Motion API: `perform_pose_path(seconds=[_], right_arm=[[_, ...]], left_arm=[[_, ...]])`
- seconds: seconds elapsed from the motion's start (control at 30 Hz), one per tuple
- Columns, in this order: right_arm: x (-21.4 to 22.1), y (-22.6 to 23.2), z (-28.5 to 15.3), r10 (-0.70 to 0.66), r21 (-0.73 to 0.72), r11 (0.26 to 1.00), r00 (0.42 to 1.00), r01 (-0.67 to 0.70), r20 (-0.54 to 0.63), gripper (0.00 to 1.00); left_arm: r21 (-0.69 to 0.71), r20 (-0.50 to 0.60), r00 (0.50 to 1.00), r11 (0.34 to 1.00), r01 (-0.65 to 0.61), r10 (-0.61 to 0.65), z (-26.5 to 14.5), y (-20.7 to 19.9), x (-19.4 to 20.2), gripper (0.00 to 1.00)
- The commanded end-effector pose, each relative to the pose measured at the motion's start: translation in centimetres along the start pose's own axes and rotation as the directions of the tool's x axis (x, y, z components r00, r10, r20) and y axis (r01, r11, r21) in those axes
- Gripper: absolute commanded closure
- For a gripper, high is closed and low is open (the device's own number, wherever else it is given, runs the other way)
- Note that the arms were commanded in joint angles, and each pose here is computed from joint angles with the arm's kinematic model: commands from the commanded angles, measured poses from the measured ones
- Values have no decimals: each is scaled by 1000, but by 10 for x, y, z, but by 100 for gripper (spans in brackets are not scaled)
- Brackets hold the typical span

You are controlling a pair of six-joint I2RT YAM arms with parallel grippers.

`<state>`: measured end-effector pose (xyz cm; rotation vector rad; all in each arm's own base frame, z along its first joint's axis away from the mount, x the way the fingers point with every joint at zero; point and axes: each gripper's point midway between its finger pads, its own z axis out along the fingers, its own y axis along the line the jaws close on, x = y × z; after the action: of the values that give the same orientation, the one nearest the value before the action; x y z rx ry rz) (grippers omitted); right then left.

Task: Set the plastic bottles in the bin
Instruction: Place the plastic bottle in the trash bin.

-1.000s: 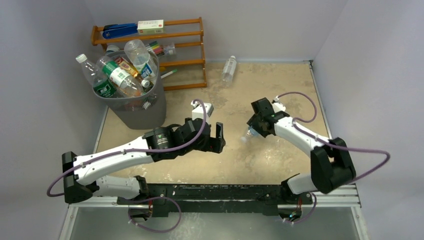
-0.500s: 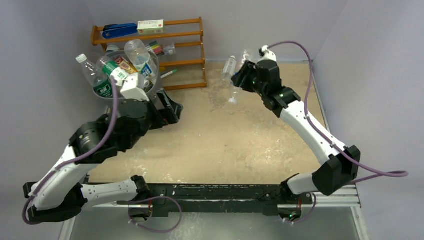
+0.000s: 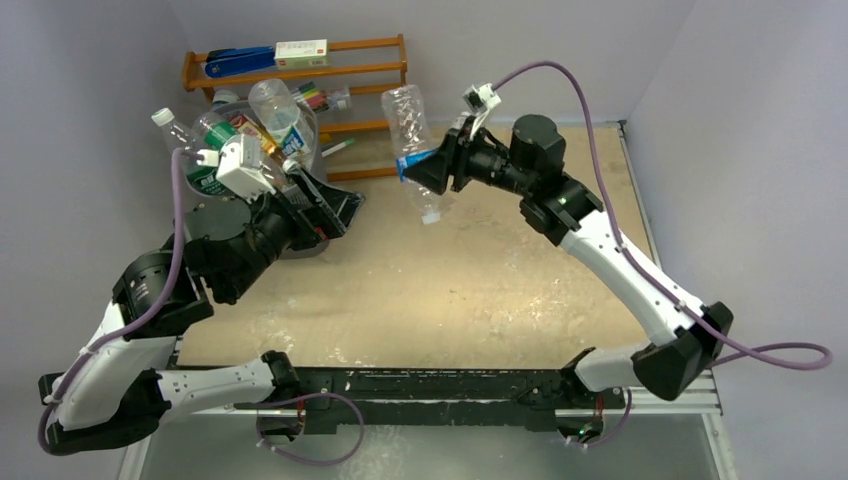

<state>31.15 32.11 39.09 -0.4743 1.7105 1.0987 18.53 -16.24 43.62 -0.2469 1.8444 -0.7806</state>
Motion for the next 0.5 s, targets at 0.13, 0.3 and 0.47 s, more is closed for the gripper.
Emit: perform_pose_path(seconds=[0.13, 0.3, 0.47], right_arm=[[-16, 100, -64, -156, -371, 911, 983, 180, 94, 44], [-5, 105, -69, -164, -391, 904, 985, 173, 57, 44], [1, 97, -62, -162, -343, 925, 986, 164, 34, 45]], left_arm=[[151, 57, 994, 985, 82, -92, 23, -49, -12, 1], [186, 100, 987, 976, 110, -130, 31, -62, -19, 1], [279, 129, 984, 957, 81, -121, 41, -78, -15, 1]])
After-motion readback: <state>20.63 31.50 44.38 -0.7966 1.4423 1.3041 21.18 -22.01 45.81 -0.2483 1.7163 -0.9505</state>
